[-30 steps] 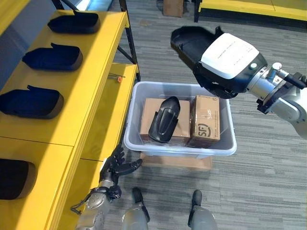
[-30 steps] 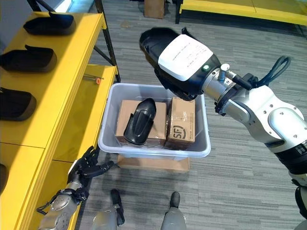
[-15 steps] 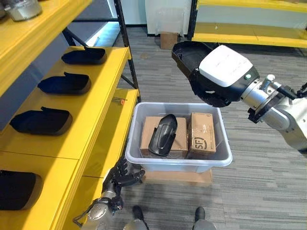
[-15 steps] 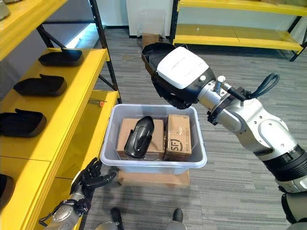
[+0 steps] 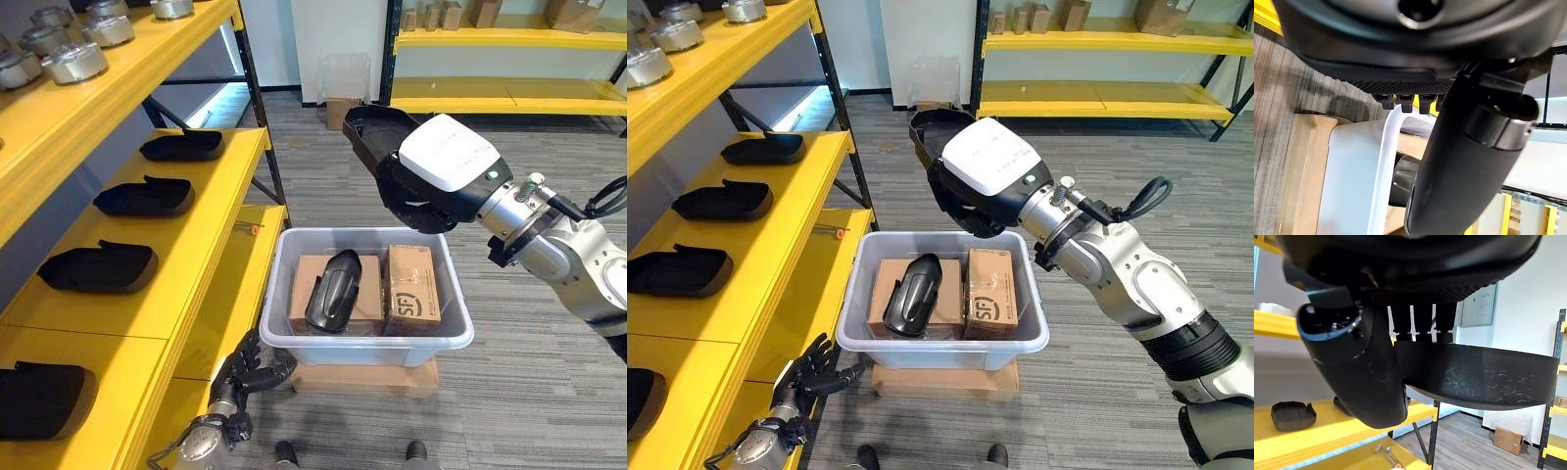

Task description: Move parts from the plastic box to the shelf.

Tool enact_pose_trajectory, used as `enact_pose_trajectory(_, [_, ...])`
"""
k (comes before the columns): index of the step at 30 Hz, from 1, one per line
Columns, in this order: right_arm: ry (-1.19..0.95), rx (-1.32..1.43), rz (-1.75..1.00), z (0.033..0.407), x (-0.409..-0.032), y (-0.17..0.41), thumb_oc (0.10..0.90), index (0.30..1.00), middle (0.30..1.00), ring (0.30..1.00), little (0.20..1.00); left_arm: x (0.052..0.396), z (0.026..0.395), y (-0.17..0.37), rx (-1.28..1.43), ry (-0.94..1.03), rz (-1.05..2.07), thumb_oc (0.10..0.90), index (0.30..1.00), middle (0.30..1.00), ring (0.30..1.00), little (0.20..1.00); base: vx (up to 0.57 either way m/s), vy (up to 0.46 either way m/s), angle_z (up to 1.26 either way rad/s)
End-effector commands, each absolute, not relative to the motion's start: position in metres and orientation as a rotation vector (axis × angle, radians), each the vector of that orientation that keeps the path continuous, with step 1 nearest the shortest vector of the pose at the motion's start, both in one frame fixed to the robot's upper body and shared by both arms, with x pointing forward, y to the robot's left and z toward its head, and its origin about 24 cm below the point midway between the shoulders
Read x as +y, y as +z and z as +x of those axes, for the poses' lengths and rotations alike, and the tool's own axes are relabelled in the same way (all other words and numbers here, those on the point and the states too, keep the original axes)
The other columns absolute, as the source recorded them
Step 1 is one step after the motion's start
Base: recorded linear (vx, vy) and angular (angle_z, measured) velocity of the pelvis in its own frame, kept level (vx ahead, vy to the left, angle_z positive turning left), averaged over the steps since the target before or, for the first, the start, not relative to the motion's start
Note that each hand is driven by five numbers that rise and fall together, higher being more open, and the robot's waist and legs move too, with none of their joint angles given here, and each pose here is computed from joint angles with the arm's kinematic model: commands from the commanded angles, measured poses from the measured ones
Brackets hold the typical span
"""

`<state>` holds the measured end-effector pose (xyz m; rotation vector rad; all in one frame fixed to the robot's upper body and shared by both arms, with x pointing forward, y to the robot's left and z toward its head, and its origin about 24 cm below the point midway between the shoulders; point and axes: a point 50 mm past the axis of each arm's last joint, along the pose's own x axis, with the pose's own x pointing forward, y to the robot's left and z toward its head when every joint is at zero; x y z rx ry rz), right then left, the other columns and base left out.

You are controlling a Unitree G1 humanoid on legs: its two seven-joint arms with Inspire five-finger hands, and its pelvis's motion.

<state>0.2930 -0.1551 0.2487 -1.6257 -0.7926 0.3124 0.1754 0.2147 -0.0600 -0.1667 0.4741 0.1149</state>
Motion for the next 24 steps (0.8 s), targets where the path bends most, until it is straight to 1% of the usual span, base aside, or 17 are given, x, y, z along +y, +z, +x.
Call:
enact_pose_trajectory(1, [0.010,-1.038,-1.476,0.281,-0.161,0.314,0.400,0.300,0.300,0.300,0.300,0.209,0.197,-0.036,0.327,0.055,-0.138,0.900,1.000,1.000,1.000,1.000,0.00,0.000,0.00])
enact_pose_trajectory(4, [0.012,-1.035,-1.469,0.282,-0.161,0.312,0.400,0.300,0.300,0.300,0.300,0.208,0.197,-0.036,0.328,0.053,-0.139,0.900,1.000,1.000,1.000,1.000,-0.01,-0.030,0.05])
enact_pose_trajectory(12, [0.037,-1.044,-1.406,0.287,-0.152,0.305,0.400,0.300,0.300,0.300,0.300,0.211,0.184,-0.043,0.370,0.096,-0.173,0.900,1.000,1.000,1.000,1.000,-0.07,-0.152,0.17])
enact_pose_trajectory(19, [0.069,-1.131,-1.388,0.284,-0.135,0.316,0.400,0.300,0.300,0.300,0.300,0.224,0.174,-0.042,0.352,0.184,-0.200,0.900,1.000,1.000,1.000,1.000,-0.21,-0.154,0.01])
enact_pose_trajectory(24, [0.034,-1.090,-1.396,0.286,-0.147,0.309,0.400,0.300,0.300,0.300,0.300,0.221,0.182,-0.037,0.327,0.151,-0.197,0.900,1.000,1.000,1.000,1.000,-0.18,-0.116,0.61])
